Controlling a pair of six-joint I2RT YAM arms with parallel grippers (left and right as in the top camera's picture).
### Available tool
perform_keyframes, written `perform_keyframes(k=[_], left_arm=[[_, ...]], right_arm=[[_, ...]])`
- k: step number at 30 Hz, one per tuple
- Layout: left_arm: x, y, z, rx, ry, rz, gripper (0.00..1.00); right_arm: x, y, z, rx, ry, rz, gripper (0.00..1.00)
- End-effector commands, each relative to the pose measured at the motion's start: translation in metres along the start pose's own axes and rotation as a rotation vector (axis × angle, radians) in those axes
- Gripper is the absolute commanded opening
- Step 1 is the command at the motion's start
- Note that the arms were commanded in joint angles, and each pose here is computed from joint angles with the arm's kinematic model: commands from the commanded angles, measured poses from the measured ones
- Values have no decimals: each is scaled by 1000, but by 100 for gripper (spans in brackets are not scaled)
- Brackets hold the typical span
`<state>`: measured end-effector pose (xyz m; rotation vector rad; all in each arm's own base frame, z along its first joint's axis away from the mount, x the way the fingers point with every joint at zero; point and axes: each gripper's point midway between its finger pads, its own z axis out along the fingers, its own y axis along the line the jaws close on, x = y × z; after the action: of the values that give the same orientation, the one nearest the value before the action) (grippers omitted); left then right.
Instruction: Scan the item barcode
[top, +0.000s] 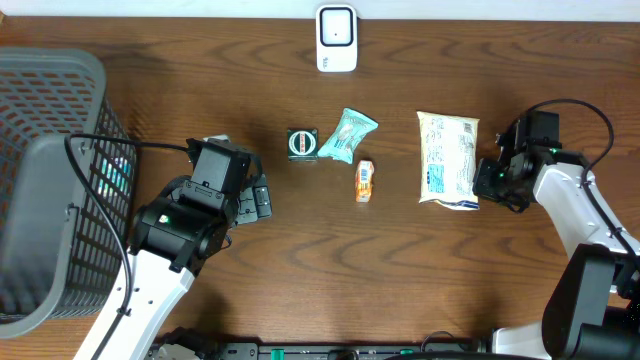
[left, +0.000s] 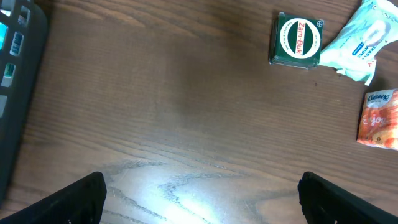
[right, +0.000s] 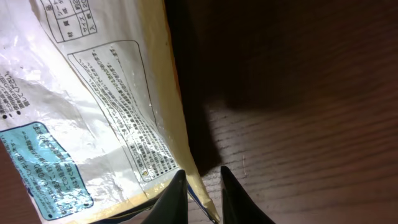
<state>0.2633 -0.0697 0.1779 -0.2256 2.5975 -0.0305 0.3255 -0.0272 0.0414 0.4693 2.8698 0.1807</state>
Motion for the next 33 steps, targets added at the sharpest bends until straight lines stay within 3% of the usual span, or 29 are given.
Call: perform_keyframes(k=[1, 8, 14, 24, 33], left_arm=[[-2, 3, 0, -17, -7, -1, 98], [-2, 3, 0, -17, -7, -1, 98], [-2, 3, 0, -17, -7, -1, 98], [-2, 3, 0, -17, -7, -1, 98], [-2, 3, 0, -17, -7, -1, 97]], right_arm=[[-11, 9, -13, -36, -30, 18, 13], [-23, 42, -41, -187, -18, 10, 1], [-25, 80, -50, -343, -22, -31, 1], [-17, 114, -25, -158, -85, -227, 5], [3, 120, 21, -45, -8, -304, 4]])
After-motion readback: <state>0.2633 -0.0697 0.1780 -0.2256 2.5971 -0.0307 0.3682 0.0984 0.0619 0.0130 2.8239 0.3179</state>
